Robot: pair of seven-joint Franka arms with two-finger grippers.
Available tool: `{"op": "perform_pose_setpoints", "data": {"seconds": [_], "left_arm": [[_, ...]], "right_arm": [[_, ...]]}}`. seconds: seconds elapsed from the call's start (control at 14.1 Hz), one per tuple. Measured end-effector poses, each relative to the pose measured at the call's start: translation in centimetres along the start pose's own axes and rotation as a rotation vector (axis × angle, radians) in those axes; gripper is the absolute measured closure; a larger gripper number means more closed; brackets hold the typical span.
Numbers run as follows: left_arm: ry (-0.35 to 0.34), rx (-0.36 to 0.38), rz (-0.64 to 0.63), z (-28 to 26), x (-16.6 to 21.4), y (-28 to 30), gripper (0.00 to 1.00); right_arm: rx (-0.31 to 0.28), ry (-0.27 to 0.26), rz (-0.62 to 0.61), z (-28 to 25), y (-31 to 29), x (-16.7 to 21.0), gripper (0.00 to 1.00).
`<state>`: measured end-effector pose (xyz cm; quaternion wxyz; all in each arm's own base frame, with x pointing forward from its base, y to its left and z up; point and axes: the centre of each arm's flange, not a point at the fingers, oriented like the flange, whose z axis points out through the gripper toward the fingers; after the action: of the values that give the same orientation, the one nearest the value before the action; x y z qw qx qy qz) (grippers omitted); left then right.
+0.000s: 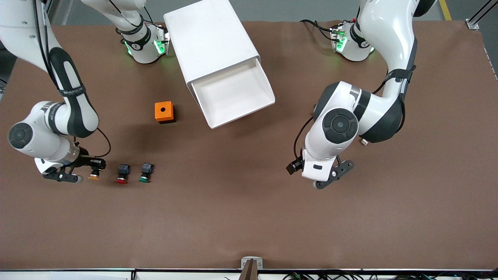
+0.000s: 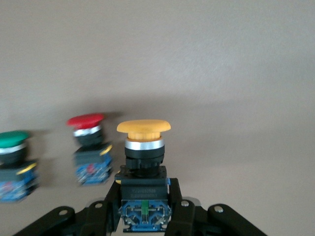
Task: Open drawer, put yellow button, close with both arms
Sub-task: 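Grasp the yellow-capped button with the right gripper, then carry the yellow button with the right gripper over the open drawer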
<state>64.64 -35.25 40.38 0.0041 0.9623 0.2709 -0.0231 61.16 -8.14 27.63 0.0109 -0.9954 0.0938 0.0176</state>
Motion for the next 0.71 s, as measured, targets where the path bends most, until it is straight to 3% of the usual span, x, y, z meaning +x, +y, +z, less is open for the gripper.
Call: {"op": "perform_pose_setpoints", "data": {"seconds": [0.35,0.71], "left_arm": [[0.000,0.000,0.000,0.0,0.0,0.0,0.00],[0.000,0.000,0.000,0.0,0.0,0.0,0.00]], "right_arm": [[0.027,-0.050,0.139,-11.4,-8.6,-4.4,0.59],[0.054,-0.071,0.264,-18.7,-16.6,-10.2,0.59]]}}
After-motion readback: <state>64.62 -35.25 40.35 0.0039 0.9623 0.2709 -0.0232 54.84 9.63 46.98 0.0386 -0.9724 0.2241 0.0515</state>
